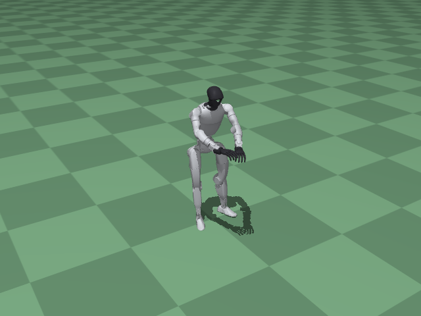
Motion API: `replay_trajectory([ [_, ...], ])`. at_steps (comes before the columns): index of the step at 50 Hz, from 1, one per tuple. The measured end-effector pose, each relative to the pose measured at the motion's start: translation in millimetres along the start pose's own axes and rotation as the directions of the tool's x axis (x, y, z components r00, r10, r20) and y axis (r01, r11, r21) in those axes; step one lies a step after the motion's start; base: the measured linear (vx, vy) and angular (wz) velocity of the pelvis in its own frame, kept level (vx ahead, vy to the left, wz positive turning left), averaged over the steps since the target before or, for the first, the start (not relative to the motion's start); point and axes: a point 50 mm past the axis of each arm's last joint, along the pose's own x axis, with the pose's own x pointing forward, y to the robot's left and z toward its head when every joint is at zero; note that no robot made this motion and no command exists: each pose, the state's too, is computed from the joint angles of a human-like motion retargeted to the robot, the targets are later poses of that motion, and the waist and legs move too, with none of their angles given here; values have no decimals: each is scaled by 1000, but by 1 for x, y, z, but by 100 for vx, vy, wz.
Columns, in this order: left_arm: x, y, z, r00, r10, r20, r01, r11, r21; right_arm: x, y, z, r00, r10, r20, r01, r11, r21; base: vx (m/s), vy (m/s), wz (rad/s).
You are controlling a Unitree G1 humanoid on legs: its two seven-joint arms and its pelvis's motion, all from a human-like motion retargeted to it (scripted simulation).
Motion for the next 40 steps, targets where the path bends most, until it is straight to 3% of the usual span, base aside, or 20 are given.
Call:
replay_trajectory([
  [3, 2, -1, 7, 999, -44, -20, 40, 983, -177, -1, -1, -5, 999, 20, -44, -16, 994, 104, 11, 4, 21],
  [6, -2, 1, 12, 995, -65, -72, 21, 873, -487, -11, -4, -9, 996, 1, -87, 21, 965, 260, 19, 7, 20],
  [9, -14, 6, 11, 987, -56, -148, -81, 628, -774, -26, -6, -10, 986, -30, -166, 102, 891, 443, 23, 10, 16],
  [12, -35, 9, 4, 970, -47, -240, -214, 312, -926, -48, -1, -7, 962, -16, -271, 198, 727, 658, 21, 12, 12],
  [16, -65, 3, -5, 933, -97, -346, -355, -99, -929, -80, 16, 6, 923, 125, -365, 306, 338, 890, 10, 16, 21],
  [20, -89, -13, -12, 885, -215, -413, -465, -419, -780, -104, 34, 21, 868, 298, -398, 425, -28, 905, 0, 11, 23],
  [23, -100, -30, -24, 828, -327, -455, -559, -549, -622, -111, 46, 28, 803, 419, -423, 546, -234, 805, -5, 6, 24],
  [25, -107, -42, -35, 778, -401, -483, -626, -562, -541, -111, 55, 32, 781, 483, -396, 567, -282, 774, -6, 5, 28],
  [27, -110, -51, -51, 729, -454, -512, -684, -509, -523, -108, 67, 36, 823, 500, -271, 385, -139, 912, -6, 7, 31],
  [30, -110, -50, -80, 624, -482, -616, -782, -395, -483, -99, 75, 45, 852, 495, -169, 179, 29, 983, -5, 8, 31],
  [31, -106, -44, -89, 598, -477, -645, -802, -355, -481, -95, 78, 48, 857, 498, -134, -1, 260, 965, -3, 9, 26],
  [32, -101, -37, -97, 577, -465, -672, -817, -321, -480, -92, 80, 49, 855, 504, -119, -113, 406, 907, -2, 10, 23],
  [38, -48, 39, -117, 677, -219, -703, -735, -166, -657, -73, 77, 57, 847, 524, -89, -153, 400, 904, -1, 5, 7],
  [40, -27, 70, -109, 753, -89, -653, -658, -50, -752, -68, 72, 52, 891, 446, -84, -216, 579, 786, 0, 0, 0],
])
